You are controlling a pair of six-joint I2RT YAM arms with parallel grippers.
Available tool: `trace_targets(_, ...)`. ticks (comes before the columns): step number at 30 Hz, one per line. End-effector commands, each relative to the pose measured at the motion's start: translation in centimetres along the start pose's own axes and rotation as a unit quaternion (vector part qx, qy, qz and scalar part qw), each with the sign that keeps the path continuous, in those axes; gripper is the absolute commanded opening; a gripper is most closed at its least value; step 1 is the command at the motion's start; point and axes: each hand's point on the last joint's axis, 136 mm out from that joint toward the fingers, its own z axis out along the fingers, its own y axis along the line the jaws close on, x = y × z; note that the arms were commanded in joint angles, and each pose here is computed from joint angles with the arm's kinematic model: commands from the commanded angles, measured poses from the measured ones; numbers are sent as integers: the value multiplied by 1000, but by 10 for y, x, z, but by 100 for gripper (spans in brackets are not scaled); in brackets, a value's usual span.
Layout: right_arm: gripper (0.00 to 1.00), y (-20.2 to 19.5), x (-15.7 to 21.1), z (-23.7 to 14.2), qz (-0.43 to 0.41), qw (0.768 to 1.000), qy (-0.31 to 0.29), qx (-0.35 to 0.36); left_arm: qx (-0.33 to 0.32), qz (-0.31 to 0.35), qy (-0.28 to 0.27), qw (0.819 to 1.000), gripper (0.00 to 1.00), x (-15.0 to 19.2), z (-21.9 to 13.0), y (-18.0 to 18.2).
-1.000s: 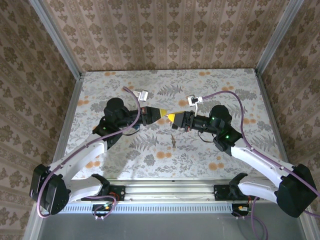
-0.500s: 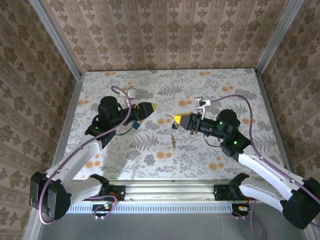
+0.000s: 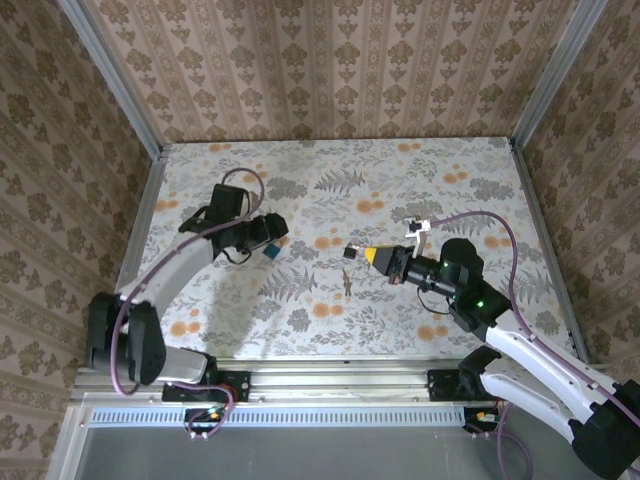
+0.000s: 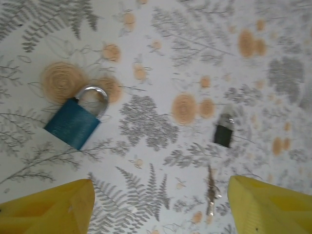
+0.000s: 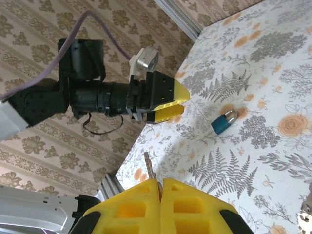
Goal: Unlock with the key
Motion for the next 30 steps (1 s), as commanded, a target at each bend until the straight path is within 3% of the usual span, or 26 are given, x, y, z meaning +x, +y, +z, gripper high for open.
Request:
trace_targets(1, 0, -12, 2, -5, -4, 1000, -11, 25, -74, 21, 34, 996, 75, -4, 9, 24)
trace_targets(10, 0, -22, 10, -12, -3, 999, -12, 42, -172, 56, 107, 978, 79, -20, 52, 55)
trace_targets(21, 0, -23, 9, -14, -9, 999, -13, 49, -192, 74, 164, 965, 76, -4, 86, 66)
trace_targets(30, 0, -25, 8, -10, -6, 999, -10, 52, -200, 91, 191, 957, 66, 19, 92, 66)
